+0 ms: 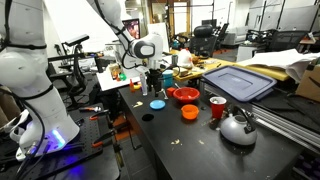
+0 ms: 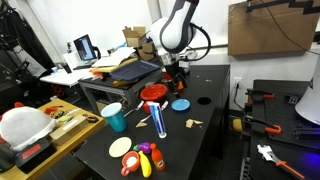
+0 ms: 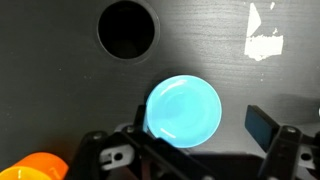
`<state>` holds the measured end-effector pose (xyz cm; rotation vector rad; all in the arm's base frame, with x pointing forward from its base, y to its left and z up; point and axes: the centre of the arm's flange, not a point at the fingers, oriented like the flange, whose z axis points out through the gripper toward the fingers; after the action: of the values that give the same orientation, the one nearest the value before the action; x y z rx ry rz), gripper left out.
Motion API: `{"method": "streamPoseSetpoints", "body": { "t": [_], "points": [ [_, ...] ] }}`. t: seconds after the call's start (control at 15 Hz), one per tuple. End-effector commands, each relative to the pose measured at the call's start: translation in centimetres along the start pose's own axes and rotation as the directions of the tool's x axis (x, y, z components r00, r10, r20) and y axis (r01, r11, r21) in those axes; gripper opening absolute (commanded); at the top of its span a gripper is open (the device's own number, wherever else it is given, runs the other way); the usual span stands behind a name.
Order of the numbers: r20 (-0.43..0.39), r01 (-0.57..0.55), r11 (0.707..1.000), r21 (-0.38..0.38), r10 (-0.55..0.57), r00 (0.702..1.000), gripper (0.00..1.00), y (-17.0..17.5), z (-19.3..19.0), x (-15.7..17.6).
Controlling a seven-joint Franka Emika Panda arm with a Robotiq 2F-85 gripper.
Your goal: Move the tube of toothpaste to the left
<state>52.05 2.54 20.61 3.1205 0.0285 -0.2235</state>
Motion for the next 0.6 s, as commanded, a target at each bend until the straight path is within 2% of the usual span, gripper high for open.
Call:
{"method": "streamPoseSetpoints", "body": {
  "t": [0.0,0.33,0.53],
  "points": [
    [-0.015,0.026,1.000,0.008,-0.026,1.000,1.00,-0.04,0.68,-0.59],
    [-0.029,0.017,1.000,-0.005,-0.017,0.999,1.00,0.30,0.81,-0.46],
    [-0.005,0.002,1.000,-0.001,-0.002,1.000,1.00,0.00,0.92,0.09]
  ]
}}
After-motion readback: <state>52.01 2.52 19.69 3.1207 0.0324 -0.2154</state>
